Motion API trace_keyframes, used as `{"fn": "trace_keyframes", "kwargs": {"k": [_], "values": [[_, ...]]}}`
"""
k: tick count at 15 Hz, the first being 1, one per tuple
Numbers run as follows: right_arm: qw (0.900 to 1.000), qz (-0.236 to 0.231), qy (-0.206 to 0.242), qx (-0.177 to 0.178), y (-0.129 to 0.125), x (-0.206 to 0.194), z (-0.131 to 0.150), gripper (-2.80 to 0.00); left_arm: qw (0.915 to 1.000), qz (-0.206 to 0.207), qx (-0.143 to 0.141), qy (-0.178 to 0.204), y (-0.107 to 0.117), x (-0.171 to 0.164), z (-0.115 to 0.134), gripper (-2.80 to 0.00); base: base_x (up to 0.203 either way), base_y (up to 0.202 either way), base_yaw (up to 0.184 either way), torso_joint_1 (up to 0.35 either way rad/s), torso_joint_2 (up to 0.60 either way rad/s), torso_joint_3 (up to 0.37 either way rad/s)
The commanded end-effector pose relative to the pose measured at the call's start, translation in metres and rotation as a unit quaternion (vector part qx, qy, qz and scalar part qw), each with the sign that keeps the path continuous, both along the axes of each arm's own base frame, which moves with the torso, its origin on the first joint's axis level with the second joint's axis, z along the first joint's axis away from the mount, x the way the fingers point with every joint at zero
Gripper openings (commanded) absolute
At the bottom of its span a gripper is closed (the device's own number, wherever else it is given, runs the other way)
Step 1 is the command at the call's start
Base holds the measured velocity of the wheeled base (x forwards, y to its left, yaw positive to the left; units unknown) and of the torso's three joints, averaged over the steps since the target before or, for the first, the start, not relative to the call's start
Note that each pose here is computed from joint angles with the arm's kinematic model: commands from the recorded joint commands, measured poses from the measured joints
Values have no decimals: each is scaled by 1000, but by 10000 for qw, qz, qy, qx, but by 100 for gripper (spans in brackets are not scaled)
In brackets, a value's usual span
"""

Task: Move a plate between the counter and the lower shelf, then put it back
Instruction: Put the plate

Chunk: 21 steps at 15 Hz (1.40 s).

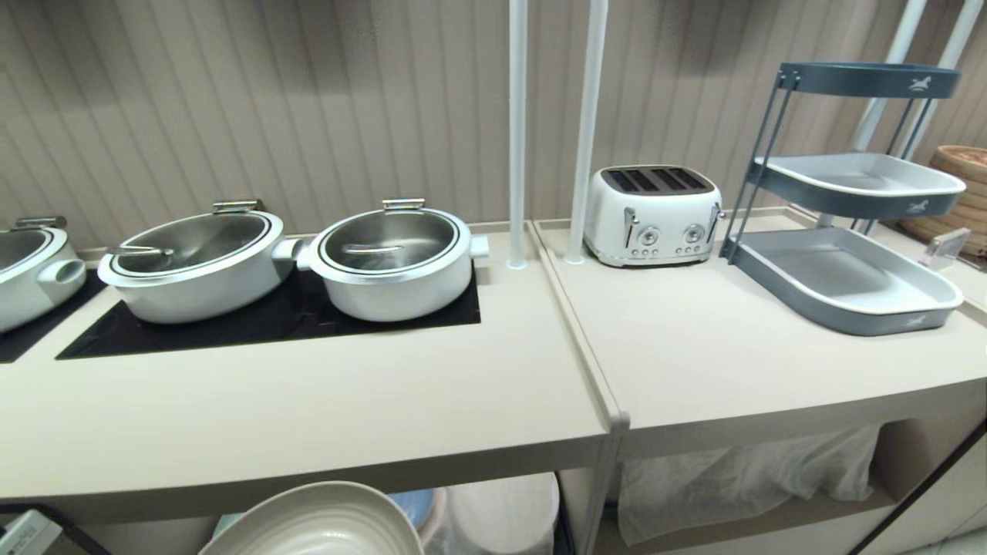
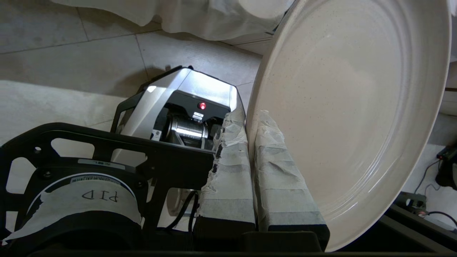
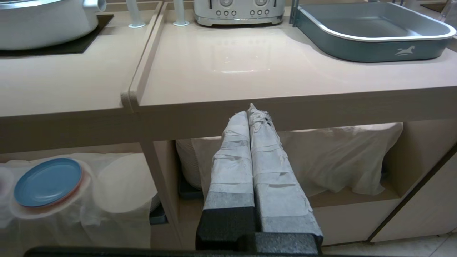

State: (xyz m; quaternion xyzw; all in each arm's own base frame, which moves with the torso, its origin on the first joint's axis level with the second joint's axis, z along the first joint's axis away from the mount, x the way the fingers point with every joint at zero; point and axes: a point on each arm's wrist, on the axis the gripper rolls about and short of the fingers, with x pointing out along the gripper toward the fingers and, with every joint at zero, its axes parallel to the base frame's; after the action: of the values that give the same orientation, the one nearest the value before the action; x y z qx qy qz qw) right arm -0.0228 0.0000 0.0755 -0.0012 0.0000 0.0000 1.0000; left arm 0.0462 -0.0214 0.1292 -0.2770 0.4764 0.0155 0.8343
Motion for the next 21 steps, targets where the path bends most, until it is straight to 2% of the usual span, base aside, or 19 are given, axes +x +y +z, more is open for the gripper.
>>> {"fn": "trace_keyframes", "kwargs": {"k": [1,21], "values": [[10000,0,0,-4,0,0,0,-280,10000,16,-8,16,0,0,0,-280,0,197,0,2,2,2],[10000,0,8,-4,0,0,0,-280,10000,28,0,21,0,0,0,-280,0,196,-2,2,3,2]]}}
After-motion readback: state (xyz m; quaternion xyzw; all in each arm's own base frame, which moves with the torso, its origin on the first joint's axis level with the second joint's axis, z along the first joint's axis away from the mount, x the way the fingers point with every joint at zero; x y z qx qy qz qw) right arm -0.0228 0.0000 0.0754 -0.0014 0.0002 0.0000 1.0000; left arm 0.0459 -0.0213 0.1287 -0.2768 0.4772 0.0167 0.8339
